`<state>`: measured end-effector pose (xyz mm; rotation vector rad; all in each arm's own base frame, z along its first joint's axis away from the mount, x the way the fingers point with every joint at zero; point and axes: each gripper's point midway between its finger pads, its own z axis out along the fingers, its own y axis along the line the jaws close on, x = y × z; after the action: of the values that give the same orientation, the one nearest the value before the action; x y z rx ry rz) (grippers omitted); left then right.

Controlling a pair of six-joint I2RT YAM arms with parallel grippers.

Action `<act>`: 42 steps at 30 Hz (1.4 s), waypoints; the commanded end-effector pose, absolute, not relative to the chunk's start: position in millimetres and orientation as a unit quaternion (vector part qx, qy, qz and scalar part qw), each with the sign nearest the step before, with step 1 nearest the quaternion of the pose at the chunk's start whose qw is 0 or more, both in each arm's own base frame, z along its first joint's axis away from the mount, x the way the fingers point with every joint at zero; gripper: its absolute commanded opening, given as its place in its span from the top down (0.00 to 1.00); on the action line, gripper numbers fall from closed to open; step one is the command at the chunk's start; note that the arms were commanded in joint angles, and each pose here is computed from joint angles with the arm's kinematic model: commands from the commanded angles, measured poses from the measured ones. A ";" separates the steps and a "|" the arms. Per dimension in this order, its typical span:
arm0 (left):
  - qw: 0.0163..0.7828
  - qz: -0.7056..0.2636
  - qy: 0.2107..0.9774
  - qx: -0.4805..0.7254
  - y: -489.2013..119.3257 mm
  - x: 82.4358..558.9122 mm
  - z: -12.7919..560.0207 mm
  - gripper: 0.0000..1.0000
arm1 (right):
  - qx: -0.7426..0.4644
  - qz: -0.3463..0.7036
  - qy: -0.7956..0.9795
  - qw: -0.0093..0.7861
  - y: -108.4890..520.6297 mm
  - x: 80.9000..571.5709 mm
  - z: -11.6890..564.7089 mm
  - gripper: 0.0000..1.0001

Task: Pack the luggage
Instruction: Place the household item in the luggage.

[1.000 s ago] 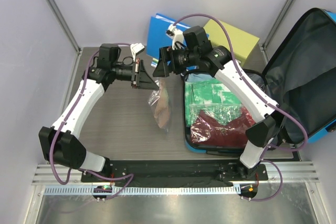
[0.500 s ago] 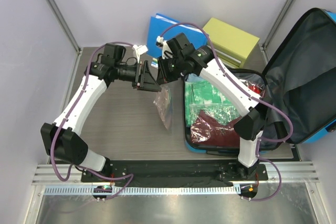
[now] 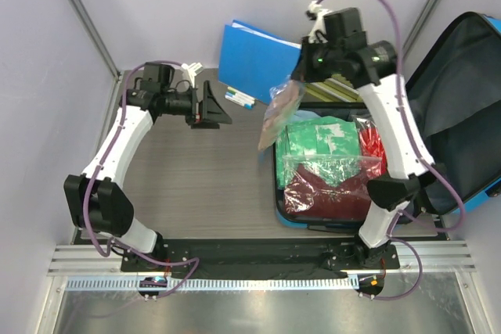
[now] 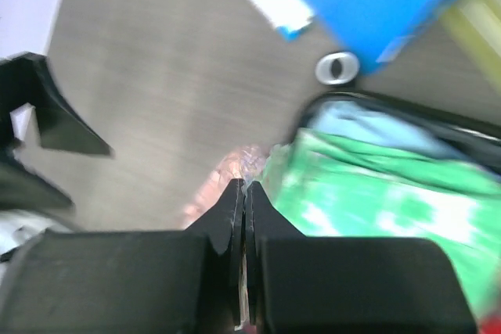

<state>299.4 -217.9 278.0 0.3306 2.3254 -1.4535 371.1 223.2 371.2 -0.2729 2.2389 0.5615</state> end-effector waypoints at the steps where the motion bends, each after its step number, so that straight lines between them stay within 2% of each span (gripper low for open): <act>1: 0.199 -0.525 0.820 0.111 -205.2 318.0 271.7 0.07 | -0.107 0.114 0.876 0.456 144.7 318.2 419.4 0.99; 6: 0.185 -0.532 0.820 0.108 -207.5 327.8 265.5 0.07 | -0.067 -0.017 0.874 0.481 78.0 292.9 427.5 0.99; 10: 0.179 -0.536 0.818 0.105 -209.3 334.7 264.3 0.07 | -0.040 -0.066 0.843 0.532 44.4 274.3 460.5 0.99; 13: 0.173 -0.540 0.817 0.105 -210.4 337.8 261.6 0.08 | -0.045 -0.114 0.836 0.534 27.0 270.5 464.6 0.99; 16: 0.166 -0.541 0.818 0.102 -210.6 337.3 257.8 0.08 | -0.064 -0.137 0.858 0.490 25.0 270.9 434.3 0.99; 18: 0.166 -0.538 0.820 0.100 -210.1 337.0 255.6 0.08 | -0.095 -0.120 0.876 0.458 37.4 273.2 409.7 0.96; 22: 0.158 -0.536 0.824 0.097 -209.6 333.1 246.5 0.08 | -0.166 -0.040 0.936 0.308 83.0 271.4 307.4 0.94; 25: 0.155 -0.529 0.829 0.095 -207.6 331.0 240.5 0.08 | -0.180 -0.024 0.953 0.243 103.6 271.4 260.7 0.95; 28: 0.154 -0.518 0.836 0.093 -205.0 328.8 234.2 0.08 | -0.197 0.030 0.950 0.241 141.2 274.9 246.5 0.94; 31: 0.152 -0.497 0.849 0.095 -203.3 326.5 228.1 0.08 | -0.202 0.100 0.944 0.240 178.4 277.1 246.2 0.78; 33: 0.149 -0.492 0.852 0.101 -204.7 323.2 224.5 0.08 | -0.203 0.132 0.944 0.225 191.8 272.4 245.1 0.43; 35: 0.143 -0.488 0.855 0.103 -206.9 319.4 220.2 0.08 | -0.203 0.138 0.945 0.214 193.7 268.9 245.6 0.20; 37: 0.136 -0.483 0.859 0.104 -209.2 316.1 213.2 0.08 | -0.195 0.144 0.942 0.231 192.4 265.8 261.6 0.06; 40: 0.131 -0.479 0.861 0.108 -212.4 312.0 206.3 0.08 | -0.155 0.123 0.938 0.284 175.3 269.4 291.2 0.00; 42: 0.128 -0.477 0.863 0.109 -214.1 310.3 200.7 0.08 | -0.110 0.096 0.943 0.300 154.1 276.8 294.4 0.00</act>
<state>316.9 -212.2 203.9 0.2749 2.5117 -1.4172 272.7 182.2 242.5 -0.5153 2.6493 0.2873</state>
